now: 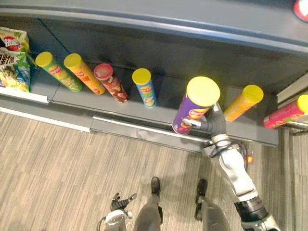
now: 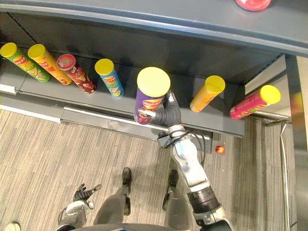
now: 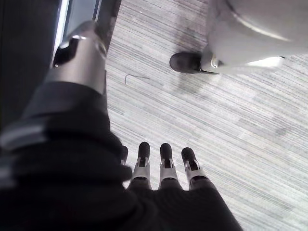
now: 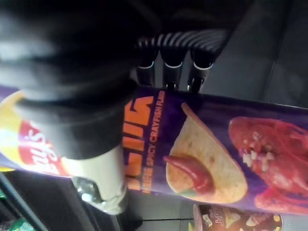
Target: Put the gum and the chips on the shelf.
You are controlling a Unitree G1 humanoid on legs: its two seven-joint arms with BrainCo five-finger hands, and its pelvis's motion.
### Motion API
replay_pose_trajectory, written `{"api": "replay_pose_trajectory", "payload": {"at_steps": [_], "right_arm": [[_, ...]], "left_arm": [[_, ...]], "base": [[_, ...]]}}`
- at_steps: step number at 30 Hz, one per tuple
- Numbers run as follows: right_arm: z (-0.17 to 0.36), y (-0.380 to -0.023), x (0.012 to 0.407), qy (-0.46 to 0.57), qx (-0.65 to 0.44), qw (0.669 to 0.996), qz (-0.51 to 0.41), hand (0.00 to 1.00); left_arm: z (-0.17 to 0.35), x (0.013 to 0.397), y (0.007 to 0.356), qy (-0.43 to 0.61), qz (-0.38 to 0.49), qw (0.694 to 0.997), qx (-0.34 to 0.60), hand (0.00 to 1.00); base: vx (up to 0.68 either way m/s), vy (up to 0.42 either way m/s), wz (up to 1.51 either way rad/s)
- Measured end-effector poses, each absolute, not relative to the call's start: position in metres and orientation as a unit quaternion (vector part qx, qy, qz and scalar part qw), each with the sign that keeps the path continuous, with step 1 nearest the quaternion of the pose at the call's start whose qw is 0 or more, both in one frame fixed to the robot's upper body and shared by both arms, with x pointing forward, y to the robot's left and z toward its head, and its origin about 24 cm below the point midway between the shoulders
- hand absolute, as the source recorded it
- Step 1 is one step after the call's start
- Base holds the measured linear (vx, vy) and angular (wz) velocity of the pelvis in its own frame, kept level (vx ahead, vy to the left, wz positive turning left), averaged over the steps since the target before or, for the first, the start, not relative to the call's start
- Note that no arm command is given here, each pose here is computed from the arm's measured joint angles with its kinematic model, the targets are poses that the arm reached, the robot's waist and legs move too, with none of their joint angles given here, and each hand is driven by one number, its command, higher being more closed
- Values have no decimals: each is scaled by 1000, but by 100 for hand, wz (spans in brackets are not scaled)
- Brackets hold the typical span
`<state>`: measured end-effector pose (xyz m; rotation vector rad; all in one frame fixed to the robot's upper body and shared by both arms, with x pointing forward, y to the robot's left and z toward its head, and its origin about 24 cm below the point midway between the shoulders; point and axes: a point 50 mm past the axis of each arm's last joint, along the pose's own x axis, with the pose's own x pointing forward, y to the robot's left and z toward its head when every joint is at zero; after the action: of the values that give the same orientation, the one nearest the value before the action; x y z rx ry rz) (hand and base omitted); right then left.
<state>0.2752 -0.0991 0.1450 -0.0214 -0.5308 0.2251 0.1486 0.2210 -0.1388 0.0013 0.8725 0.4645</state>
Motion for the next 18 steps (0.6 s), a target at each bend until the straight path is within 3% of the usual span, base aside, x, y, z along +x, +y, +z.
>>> {"api": "replay_pose_trajectory", "payload": {"at_steps": [10, 18], "right_arm": [[170, -105, 329, -272, -83, 959, 16, 100], [202, -134, 364, -274, -114, 945, -139, 100]], "left_arm": [[-128, 178, 205, 380, 184, 906, 15, 0], [-118, 194, 195, 348, 170, 922, 30, 0]], "base": [[-18, 20, 11], [2, 8, 9]]}}
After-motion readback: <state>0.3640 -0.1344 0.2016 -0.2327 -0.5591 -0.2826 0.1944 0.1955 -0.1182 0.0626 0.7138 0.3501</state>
